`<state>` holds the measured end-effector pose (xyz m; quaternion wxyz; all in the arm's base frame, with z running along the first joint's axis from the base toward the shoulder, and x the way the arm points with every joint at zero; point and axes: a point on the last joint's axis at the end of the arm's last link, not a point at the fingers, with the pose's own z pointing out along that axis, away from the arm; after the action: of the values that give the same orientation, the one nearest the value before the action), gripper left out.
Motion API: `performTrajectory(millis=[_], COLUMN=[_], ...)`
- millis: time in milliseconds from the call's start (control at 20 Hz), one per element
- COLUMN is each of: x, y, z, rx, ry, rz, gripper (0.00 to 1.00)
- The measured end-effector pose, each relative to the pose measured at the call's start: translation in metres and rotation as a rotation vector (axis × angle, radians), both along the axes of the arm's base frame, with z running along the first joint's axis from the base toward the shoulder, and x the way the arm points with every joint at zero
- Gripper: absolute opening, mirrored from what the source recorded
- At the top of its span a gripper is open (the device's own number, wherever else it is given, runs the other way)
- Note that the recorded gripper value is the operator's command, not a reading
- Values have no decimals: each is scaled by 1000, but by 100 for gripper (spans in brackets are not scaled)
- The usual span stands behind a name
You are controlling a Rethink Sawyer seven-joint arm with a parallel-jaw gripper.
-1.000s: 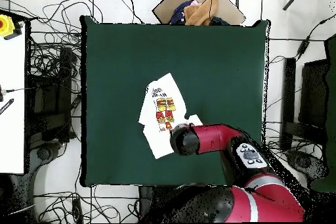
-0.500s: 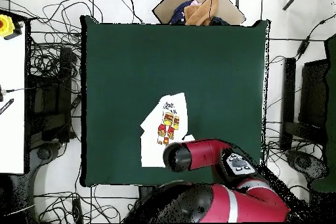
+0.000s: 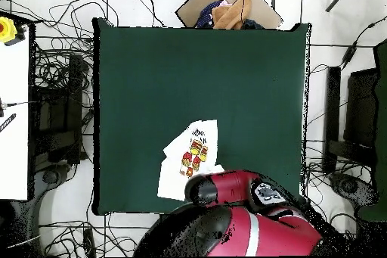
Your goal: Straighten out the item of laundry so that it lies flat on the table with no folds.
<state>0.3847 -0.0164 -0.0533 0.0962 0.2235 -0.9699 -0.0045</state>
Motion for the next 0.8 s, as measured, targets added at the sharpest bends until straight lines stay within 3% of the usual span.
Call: performTrajectory(millis=[400,800], x=[-7,19], y=[11,54], z=[5,24], rx=[-7,-20], ry=[-47,-80], rz=[-15,-88], gripper=[100,100])
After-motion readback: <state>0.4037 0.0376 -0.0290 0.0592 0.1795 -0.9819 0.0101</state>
